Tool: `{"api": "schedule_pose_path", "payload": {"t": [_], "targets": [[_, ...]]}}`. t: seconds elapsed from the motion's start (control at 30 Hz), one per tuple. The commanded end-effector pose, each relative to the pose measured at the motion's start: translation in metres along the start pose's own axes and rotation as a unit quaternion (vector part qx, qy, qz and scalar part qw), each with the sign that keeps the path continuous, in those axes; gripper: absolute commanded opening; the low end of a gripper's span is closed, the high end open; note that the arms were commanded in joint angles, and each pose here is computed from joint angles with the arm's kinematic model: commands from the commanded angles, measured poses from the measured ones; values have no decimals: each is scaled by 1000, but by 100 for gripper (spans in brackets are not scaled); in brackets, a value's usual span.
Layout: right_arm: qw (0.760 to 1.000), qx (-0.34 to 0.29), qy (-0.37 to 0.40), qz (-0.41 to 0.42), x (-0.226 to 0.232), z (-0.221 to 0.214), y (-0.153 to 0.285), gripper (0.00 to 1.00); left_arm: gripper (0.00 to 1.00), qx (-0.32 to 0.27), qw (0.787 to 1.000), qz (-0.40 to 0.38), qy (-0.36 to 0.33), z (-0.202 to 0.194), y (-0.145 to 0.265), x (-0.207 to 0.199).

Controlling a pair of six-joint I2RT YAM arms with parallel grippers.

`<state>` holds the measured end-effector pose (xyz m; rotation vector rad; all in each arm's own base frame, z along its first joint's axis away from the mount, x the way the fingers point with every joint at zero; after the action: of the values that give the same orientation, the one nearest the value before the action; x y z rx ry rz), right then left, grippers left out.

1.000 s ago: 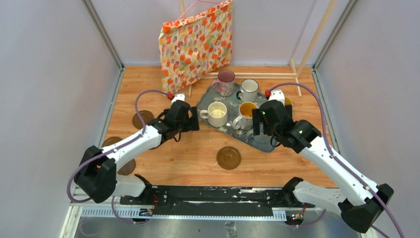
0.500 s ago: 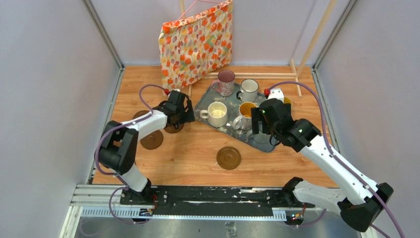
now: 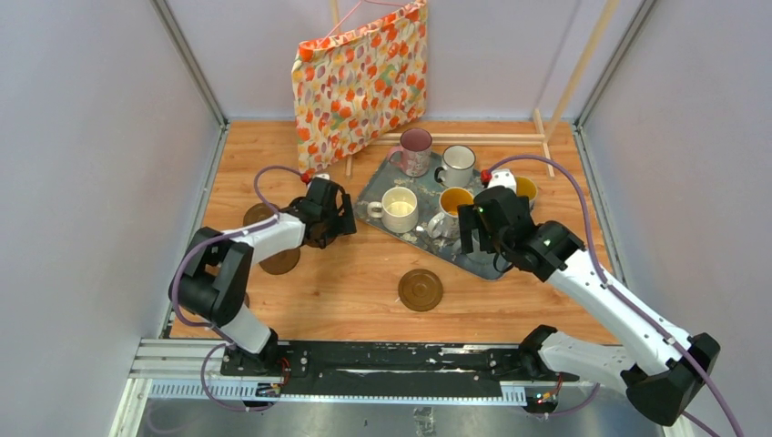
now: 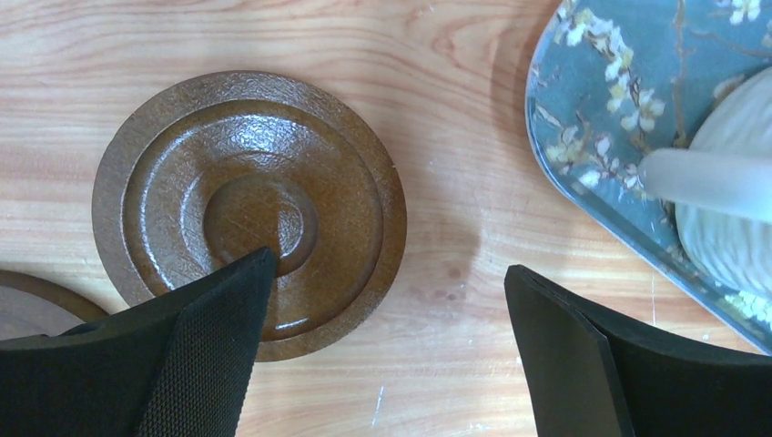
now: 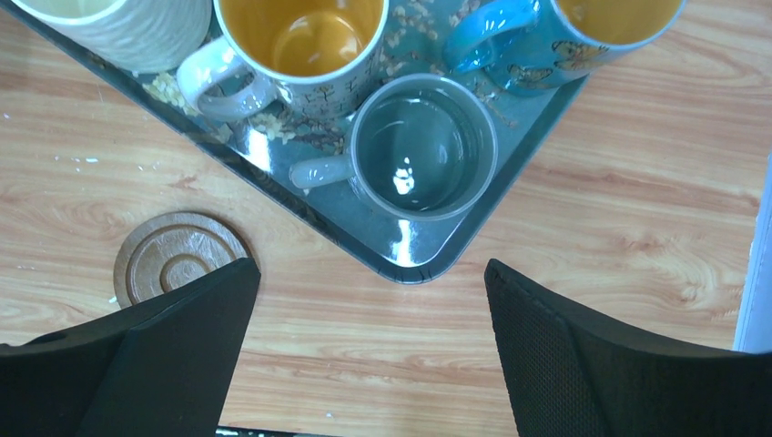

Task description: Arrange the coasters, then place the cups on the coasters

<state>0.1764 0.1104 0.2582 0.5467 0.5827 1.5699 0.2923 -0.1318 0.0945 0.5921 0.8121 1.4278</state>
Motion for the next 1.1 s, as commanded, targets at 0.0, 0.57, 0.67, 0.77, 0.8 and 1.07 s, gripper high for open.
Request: {"api": "schedule_pose_path", "payload": {"t": [0.0, 0.57, 0.67, 0.77, 0.8, 1.07], "targets": [[1000, 15, -1, 5, 1, -12, -1, 99, 100, 36, 999, -16, -20, -30, 8, -5], [1000, 0, -7, -4, -5, -12, 4, 99, 100, 65, 987, -109, -99, -131, 84, -70], [1000, -3, -9, -4, -5, -12, 5, 99, 100, 69, 983, -124, -114, -141, 91, -87], [1000, -8, -10, -5, -7, -11, 7, 99, 100, 72, 979, -140, -130, -144, 94, -105], [1000, -9, -11, -5, -8, -11, 8, 99, 100, 76, 977, -144, -136, -146, 94, -111], [999, -27, -16, -19, -17, -7, 19, 99, 100, 96, 961, -201, -161, -155, 98, -174]]}}
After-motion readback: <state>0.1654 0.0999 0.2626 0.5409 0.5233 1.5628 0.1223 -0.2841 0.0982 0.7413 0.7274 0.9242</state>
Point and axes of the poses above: each gripper's point midway between its finger pads, its own y axis back along the fingers, its own x axis along the line the jaws close on, z = x × y, the point moved 8 cm from there along y, back along the fingers, and after that the axes turned 5 degrees about -y, right-handed, at the moved point
